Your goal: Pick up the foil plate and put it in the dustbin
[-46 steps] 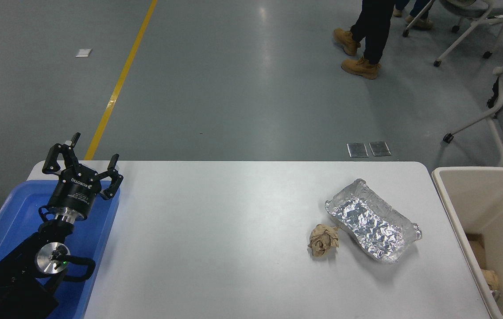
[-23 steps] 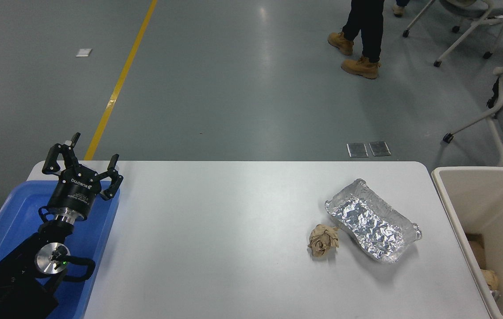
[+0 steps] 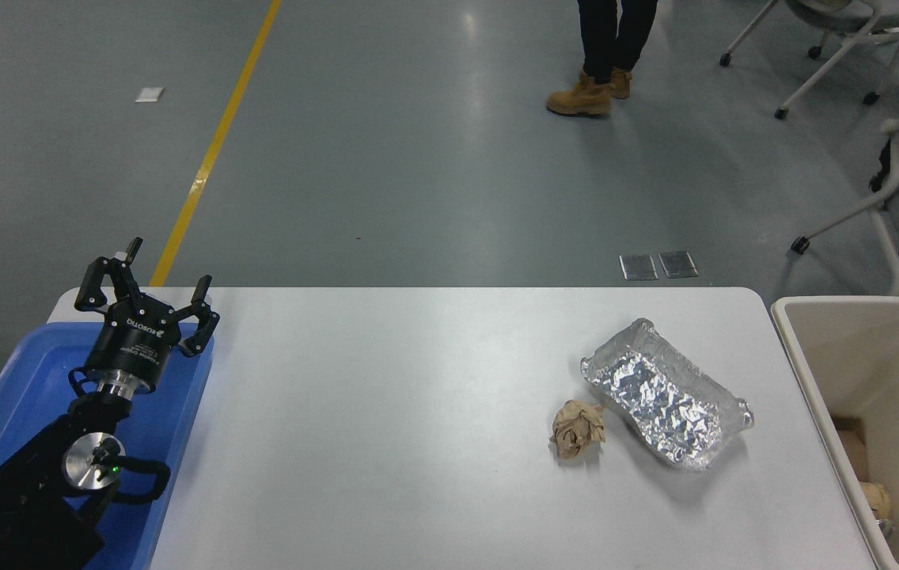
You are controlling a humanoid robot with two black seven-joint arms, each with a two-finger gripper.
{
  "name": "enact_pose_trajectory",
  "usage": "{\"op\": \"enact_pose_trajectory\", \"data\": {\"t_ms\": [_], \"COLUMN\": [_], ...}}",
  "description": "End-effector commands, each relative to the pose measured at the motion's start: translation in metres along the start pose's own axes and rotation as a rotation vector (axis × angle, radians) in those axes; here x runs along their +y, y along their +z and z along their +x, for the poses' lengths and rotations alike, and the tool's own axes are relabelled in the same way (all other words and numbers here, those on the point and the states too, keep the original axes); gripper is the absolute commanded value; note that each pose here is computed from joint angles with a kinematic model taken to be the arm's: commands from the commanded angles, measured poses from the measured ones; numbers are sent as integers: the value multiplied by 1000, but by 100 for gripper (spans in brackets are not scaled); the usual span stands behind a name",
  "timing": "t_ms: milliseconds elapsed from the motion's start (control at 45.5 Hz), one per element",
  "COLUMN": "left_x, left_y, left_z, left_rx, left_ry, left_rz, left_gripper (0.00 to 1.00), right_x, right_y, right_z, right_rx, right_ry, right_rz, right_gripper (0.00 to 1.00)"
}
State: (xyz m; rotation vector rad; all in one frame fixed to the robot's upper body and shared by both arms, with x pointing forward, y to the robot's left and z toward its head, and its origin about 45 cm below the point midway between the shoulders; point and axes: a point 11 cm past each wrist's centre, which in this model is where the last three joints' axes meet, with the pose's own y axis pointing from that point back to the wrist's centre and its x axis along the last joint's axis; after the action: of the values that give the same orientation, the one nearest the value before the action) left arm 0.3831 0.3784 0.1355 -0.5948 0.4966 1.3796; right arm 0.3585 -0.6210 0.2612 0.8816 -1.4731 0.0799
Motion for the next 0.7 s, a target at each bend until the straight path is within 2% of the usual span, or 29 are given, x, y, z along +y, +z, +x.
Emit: {"op": "enact_pose_trajectory", "data": {"t_ms": [0,154,352,549,681], "left_x": [0,0,0,0,0], "left_y": [0,0,0,0,0], "left_z": [0,0,0,0,0], "left_rx": [0,0,0,0,0], "left_ry": [0,0,0,0,0], "left_rz": [1,1,1,1,1], "left_gripper": [98,98,98,98,98], "right_x": [52,95,140,193,230], "right_y": [-79,-112,-126,-134,-143], "right_z": [14,-15,-43,-42,-41], "right_rx": [61,121,168,240,294], "right_ry": [-100,-238,-479,-719,-830], "right_rz": [161,250,309,380,443], "right_gripper": [100,100,100,100,100]}}
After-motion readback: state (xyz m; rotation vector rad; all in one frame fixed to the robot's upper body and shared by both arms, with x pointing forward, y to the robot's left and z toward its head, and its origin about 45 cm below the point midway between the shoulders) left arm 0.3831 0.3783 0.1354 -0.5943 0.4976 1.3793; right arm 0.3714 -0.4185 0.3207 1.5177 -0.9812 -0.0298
